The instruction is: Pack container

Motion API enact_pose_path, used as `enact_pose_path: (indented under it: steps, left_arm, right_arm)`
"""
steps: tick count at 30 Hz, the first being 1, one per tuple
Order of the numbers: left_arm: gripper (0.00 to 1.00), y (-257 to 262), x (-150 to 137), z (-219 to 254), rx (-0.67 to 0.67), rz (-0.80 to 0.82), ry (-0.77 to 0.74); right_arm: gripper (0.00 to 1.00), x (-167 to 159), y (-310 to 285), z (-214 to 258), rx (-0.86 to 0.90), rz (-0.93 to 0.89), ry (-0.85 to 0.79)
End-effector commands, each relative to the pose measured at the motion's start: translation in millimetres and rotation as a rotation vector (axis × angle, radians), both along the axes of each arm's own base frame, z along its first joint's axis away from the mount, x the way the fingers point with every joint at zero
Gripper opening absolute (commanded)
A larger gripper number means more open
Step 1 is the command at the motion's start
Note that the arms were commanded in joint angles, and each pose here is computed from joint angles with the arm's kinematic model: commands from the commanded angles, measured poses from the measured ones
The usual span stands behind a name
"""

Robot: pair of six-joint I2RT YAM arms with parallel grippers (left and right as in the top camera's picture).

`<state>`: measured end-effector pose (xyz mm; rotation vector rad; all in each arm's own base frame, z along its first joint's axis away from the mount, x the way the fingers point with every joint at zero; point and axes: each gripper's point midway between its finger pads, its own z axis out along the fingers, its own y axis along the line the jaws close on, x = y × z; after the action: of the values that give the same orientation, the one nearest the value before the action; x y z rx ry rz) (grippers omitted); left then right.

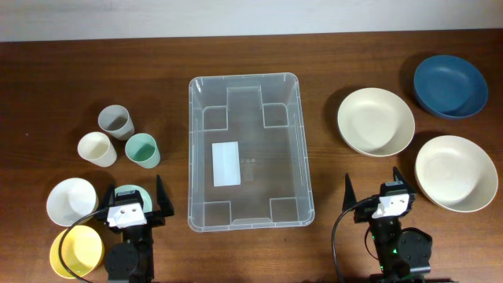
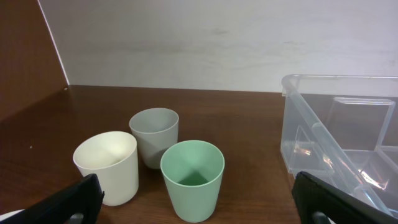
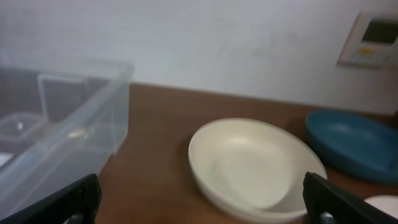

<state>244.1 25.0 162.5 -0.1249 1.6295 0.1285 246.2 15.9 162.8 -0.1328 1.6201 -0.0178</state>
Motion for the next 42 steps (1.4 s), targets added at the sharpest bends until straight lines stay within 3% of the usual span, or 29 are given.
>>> enact_pose_path:
  steps: [1,15,25,34,42]
  left_arm:
    - [0.99,2,0,-1,-0.007,0.009,-0.005]
    - [0.99,2,0,-1,-0.007,0.009,-0.005]
    - [1.00,2,0,-1,-0.007,0.009,-0.005]
    - [0.99,2,0,-1,-0.007,0.009,-0.005]
    - [0.99,2,0,-1,-0.007,0.009,-0.005]
  right_arm:
    - [0.99,0,-7,11,-0.005,-0.037,-0.049]
    - [0.99,0,-5,19,0.008,-0.024,-0.081]
    - [0.99,2,-28,41,-0.006,-0.162,0.026]
    - [0.99,50,-30,62,-0.032,-0.183,0.290]
    - [0.99,112,-27,57,0.105,-0.116,0.677]
